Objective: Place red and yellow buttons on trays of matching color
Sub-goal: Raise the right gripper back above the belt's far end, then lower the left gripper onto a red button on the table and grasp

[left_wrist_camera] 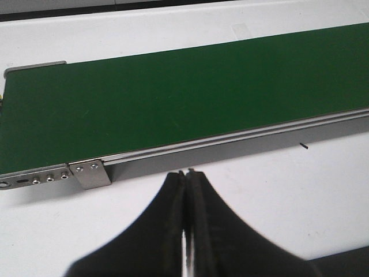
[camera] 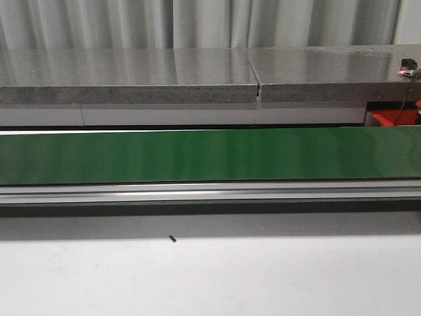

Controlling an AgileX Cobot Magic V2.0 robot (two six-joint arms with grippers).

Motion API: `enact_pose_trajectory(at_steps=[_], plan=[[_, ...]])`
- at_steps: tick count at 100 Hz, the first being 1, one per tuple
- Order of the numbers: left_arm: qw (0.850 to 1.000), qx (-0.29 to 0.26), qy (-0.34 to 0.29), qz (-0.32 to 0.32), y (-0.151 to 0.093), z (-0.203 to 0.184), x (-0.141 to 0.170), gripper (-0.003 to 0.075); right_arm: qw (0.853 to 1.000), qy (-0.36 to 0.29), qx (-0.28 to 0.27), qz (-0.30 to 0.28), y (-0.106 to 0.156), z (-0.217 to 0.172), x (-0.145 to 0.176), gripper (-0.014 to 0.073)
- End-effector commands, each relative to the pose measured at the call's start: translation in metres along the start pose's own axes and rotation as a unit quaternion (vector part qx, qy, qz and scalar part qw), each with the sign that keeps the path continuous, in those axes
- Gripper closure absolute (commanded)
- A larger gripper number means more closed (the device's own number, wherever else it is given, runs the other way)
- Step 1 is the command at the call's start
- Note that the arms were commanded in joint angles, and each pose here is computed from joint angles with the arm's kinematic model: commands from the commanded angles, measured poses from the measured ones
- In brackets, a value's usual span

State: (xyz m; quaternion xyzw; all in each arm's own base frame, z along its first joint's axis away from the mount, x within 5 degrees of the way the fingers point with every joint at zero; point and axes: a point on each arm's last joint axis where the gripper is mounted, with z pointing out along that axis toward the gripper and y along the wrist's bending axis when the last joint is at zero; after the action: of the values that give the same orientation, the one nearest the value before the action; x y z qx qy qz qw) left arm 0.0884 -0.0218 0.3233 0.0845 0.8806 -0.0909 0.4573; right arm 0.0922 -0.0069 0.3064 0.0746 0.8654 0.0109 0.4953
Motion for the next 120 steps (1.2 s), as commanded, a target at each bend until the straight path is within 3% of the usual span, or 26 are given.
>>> enact_pose_trajectory(at_steps=[1,97,120], plan=[[0.999,0.005,-0.041,-0.004,-0.0016,-0.0045,-0.0120,0.0741,0.999,-0.042,0.002,-0.002,0.0003,-0.0047,-0.0122,0.0661],[0.999,0.005,-0.043,-0.004,-0.0017,-0.0045,-0.0124,0.0741,0.999,-0.042,0.002,-0.002,0.0003,-0.0047,-0.0122,0.0661],[0.996,-0.028,-0.089,0.001,0.0044,-0.0061,-0.0215,0.0741,0.999,-0.042,0.002,-0.002,0.0003,-0.0047,-0.0122,0.0661]])
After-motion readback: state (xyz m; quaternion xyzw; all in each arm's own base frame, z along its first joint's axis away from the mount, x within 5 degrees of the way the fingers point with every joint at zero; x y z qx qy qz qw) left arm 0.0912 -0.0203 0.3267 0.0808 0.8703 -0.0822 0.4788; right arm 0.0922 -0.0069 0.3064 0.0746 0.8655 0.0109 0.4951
